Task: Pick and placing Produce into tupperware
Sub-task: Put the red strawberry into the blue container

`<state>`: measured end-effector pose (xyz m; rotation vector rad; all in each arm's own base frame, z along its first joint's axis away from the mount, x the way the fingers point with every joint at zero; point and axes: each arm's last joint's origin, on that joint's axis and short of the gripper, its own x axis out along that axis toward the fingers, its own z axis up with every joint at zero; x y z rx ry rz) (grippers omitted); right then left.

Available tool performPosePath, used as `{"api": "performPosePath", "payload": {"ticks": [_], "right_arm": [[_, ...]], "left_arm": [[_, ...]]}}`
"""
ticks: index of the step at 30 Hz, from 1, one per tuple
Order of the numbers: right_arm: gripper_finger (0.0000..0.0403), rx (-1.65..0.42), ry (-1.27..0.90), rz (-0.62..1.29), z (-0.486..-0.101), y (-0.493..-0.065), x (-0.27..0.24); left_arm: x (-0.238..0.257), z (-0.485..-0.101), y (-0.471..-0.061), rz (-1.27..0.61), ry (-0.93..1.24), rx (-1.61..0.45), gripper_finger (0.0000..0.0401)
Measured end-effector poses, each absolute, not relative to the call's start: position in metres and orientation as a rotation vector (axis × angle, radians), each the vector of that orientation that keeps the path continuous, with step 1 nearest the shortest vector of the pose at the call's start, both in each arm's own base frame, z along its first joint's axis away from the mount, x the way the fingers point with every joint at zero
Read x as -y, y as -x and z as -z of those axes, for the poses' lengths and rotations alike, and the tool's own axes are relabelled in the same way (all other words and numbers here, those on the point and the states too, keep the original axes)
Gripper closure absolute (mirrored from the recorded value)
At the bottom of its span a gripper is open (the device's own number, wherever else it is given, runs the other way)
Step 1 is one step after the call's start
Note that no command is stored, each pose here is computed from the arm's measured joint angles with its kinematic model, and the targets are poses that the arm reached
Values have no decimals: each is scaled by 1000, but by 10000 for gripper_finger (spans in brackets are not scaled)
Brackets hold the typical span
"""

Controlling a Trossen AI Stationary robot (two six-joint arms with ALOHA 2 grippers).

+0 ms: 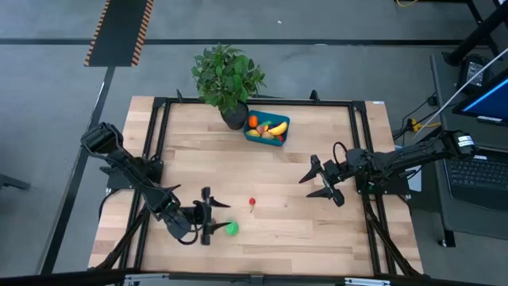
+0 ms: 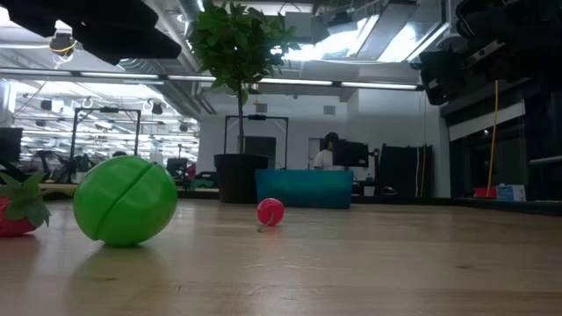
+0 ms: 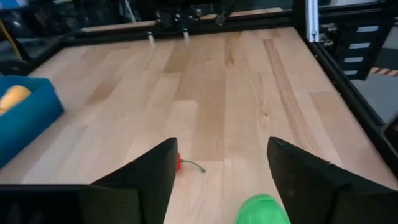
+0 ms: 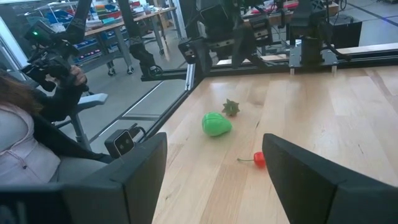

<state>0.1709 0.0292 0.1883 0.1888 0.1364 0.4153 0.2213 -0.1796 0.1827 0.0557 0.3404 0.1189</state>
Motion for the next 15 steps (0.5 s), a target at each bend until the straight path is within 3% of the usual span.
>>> {"api": "performPosePath", "payload": {"ticks": [15], "right_arm": [[137, -137, -190, -416, -188, -171, -29]], "left_arm": [[181, -183, -223, -52, 29, -356, 158]]}}
